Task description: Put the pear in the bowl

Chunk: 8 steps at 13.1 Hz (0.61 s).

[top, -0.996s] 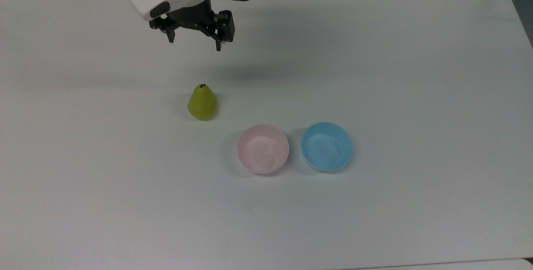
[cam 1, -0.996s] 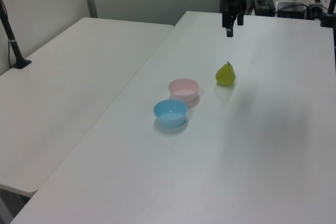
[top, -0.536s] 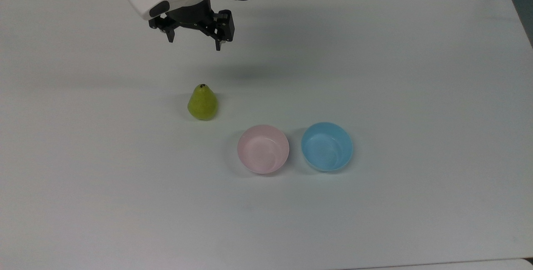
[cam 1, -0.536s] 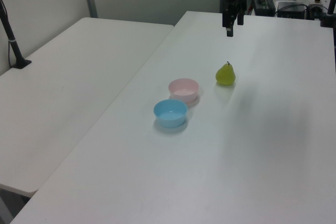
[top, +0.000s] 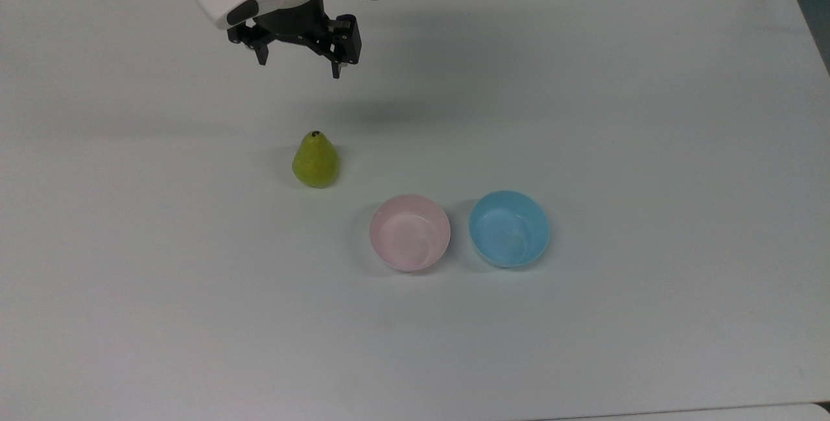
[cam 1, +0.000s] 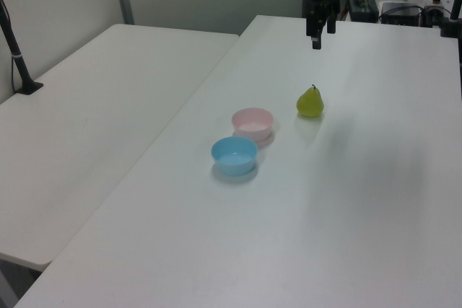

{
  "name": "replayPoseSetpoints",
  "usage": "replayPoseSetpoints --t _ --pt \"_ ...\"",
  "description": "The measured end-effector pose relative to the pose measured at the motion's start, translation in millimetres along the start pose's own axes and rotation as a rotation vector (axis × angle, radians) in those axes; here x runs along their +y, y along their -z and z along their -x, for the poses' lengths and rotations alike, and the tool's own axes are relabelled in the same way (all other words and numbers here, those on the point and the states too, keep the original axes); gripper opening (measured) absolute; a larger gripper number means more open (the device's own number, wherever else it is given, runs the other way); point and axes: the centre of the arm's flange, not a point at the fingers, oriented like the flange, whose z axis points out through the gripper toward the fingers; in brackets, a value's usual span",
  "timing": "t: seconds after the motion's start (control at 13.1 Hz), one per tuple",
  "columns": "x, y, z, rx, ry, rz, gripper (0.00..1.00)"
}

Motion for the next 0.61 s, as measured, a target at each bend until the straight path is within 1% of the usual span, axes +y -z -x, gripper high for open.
replayPoseSetpoints --t 0.31,0.61 --pt "-0.8 -5.2 -1.2 -0.009 0.006 0.002 1.0" --pt "-4.0 -24.3 -6.5 -0.041 0.064 0.007 1.0"
